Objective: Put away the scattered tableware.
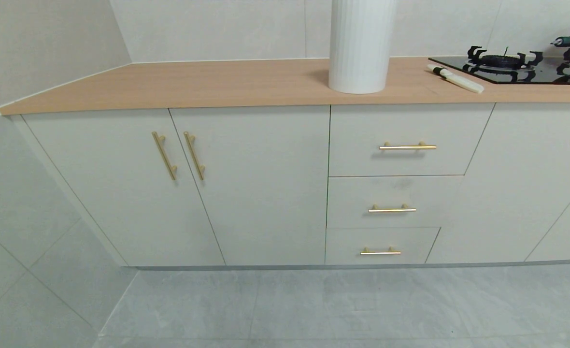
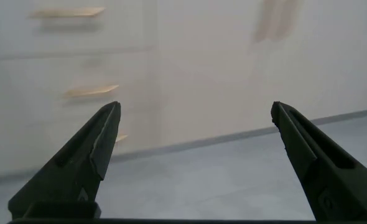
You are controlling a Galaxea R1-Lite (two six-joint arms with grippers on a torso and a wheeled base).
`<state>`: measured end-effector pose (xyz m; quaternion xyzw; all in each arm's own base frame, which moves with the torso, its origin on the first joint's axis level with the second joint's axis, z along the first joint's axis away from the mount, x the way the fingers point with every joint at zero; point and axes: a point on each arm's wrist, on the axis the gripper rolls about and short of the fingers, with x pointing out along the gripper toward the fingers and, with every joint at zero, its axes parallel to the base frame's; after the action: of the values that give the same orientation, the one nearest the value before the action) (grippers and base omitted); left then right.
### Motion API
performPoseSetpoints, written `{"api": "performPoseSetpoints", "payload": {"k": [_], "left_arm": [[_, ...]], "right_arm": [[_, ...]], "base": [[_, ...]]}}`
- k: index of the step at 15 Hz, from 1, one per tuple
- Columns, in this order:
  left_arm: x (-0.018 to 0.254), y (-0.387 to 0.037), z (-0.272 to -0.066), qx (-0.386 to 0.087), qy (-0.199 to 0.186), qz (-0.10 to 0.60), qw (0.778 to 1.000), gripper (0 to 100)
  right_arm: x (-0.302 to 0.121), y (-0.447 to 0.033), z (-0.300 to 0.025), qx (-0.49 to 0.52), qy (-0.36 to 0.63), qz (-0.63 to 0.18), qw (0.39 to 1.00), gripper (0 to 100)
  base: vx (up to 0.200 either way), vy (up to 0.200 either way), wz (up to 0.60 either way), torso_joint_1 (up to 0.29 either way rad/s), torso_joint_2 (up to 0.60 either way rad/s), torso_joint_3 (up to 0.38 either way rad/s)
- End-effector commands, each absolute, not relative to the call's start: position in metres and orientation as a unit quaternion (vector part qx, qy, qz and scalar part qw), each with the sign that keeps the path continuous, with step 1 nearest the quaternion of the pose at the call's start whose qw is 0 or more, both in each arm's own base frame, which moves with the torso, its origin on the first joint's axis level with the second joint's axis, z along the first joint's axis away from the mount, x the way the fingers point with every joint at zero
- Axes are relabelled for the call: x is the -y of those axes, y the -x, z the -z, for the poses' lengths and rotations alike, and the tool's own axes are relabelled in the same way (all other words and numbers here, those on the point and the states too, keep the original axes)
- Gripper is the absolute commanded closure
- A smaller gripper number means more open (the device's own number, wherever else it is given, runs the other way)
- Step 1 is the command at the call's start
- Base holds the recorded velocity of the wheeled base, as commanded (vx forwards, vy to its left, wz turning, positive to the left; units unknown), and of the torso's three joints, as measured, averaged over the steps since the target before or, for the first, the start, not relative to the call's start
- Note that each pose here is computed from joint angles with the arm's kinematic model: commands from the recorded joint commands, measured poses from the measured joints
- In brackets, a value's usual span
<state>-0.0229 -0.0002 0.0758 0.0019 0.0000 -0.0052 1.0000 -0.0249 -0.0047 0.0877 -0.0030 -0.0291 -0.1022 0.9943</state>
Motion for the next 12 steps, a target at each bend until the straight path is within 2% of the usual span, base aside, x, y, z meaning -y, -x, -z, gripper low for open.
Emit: {"api": "performPoseSetpoints", "payload": {"k": [1,4,12], "left_arm": [[0.0002,0.0228,-0.0758,-0.001,-0.002,0.005,1.000,0],[0.0002,0.0228,-0.0758,-0.001,-0.002,0.005,1.000,0],[0.0003,0.0228,-0.0756,-0.001,-0.007,0.006,1.000,0]], "right_arm": [[0.0042,0.0232,-0.0802,0.022,-0.004,0.091,0.996,0],[0.0008,0.0227,-0.0760,0.002,0.001,0.016,1.000,0],[0.0004,0.0227,-0.0755,-0.001,0.002,0.007,1.000,0]], "base": [[0.000,0.000,0.00,0.000,0.00,0.000],[0.000,0.000,0.00,0.000,0.00,0.000],[0.000,0.000,0.00,0.000,0.00,0.000]]}}
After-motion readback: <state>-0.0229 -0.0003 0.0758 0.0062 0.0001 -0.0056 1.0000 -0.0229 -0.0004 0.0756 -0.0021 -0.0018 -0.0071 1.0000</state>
